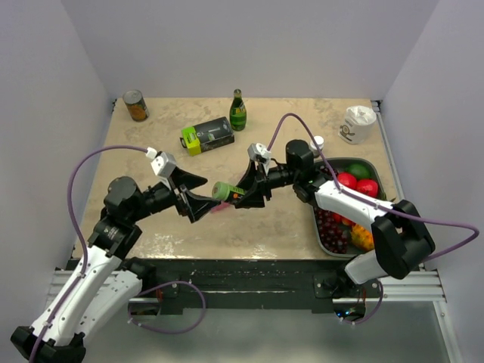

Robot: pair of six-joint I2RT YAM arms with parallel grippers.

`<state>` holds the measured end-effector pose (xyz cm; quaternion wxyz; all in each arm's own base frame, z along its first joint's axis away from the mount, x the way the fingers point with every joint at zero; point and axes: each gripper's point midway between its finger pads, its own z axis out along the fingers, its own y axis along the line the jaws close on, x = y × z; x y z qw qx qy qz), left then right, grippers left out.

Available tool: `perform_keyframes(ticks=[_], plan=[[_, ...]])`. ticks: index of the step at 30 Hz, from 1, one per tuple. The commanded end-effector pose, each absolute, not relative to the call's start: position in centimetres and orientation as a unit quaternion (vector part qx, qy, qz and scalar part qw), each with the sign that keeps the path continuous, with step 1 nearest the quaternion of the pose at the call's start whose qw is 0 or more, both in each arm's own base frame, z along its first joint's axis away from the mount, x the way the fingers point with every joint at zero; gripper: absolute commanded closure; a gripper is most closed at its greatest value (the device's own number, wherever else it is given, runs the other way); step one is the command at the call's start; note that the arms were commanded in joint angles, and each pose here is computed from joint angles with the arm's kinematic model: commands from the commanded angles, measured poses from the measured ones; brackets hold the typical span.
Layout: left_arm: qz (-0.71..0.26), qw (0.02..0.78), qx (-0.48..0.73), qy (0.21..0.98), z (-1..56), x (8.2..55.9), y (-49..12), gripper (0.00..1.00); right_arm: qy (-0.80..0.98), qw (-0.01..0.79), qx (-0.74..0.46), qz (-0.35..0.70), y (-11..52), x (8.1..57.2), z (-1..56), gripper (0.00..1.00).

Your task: Sort the pills into containers

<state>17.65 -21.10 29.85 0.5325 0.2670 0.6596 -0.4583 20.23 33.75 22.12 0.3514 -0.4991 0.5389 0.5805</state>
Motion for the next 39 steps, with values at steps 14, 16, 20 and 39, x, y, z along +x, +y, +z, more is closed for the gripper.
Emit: perform_keyframes(ticks=[14, 16, 20, 39], plan=[[-0.498, 0.394, 0.075, 0.769, 27.5, 21.4, -22.5, 0.11, 0.522, 0.396, -0.521, 0.546, 34.0, 21.7, 23.5, 1.0], [-0.505, 0.382, 0.086, 0.769, 26.9, 21.0, -22.8, 0.18, 0.522, 0.395, -0.522, 0.546, 34.1, 21.7, 23.4, 1.0], [-0.51, 0.365, 0.103, 0.772, 25.8, 20.5, -23.1, 0.24, 0.524, 0.395, -0.521, 0.546, 34.1, 21.8, 23.4, 1.0], [-0.375, 0.476, 0.57, 0.555, 21.3, 17.4, -22.7, 0.64, 0.511, 0.385, -0.528, 0.558, 34.2, 20.9, 23.5, 1.0]])
